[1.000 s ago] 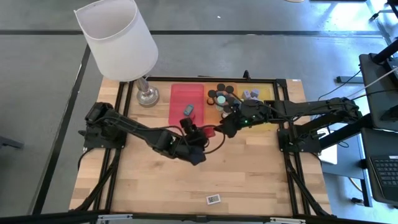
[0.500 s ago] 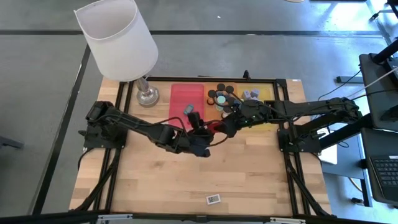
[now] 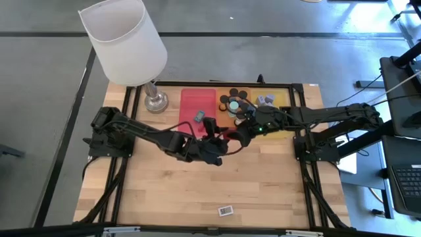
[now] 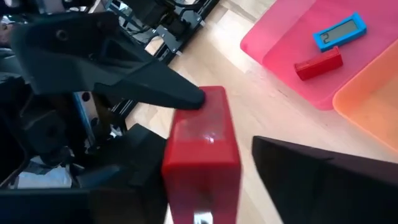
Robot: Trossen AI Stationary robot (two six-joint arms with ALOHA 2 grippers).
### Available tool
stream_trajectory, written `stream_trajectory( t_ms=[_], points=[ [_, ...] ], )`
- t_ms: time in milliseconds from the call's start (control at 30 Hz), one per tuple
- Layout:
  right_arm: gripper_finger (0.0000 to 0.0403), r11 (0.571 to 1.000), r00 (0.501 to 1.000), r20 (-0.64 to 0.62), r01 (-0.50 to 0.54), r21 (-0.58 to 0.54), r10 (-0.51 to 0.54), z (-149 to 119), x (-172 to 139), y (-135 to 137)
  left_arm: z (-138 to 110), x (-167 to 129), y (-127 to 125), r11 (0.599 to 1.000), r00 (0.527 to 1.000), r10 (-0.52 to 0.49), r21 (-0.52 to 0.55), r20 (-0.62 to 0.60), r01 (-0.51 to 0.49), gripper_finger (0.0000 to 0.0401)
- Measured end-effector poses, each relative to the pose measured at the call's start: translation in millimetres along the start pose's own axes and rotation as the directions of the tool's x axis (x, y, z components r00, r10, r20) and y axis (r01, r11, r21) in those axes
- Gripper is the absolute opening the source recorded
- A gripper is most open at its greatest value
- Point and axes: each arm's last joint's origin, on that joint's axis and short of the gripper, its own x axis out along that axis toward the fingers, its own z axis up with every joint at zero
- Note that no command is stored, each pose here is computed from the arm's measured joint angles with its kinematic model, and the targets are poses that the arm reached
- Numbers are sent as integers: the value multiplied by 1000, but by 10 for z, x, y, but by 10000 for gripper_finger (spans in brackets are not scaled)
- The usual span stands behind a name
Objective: Pick & Place Office items
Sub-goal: Put the red charger adapter into the yellow bin
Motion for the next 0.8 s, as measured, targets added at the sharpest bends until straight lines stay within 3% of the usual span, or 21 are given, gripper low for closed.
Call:
stream_trajectory(
  t_ms=[267, 600, 800],
  points=[
    [118, 1000, 1000, -4, -15, -9, 15, 2, -5, 13, 34, 8, 3, 998, 999, -19, 53, 33, 17, 221],
    [118, 1000, 999, -45, -27, -5, 27, -12, -2, 4, 56, 0, 0, 1000, 998, -23, 5, 52, 22, 242],
    [118, 999, 995, -95, -26, -28, 23, 11, 5, -61, 55, 0, 6, 991, 999, -20, -132, 50, 26, 256]
  ],
)
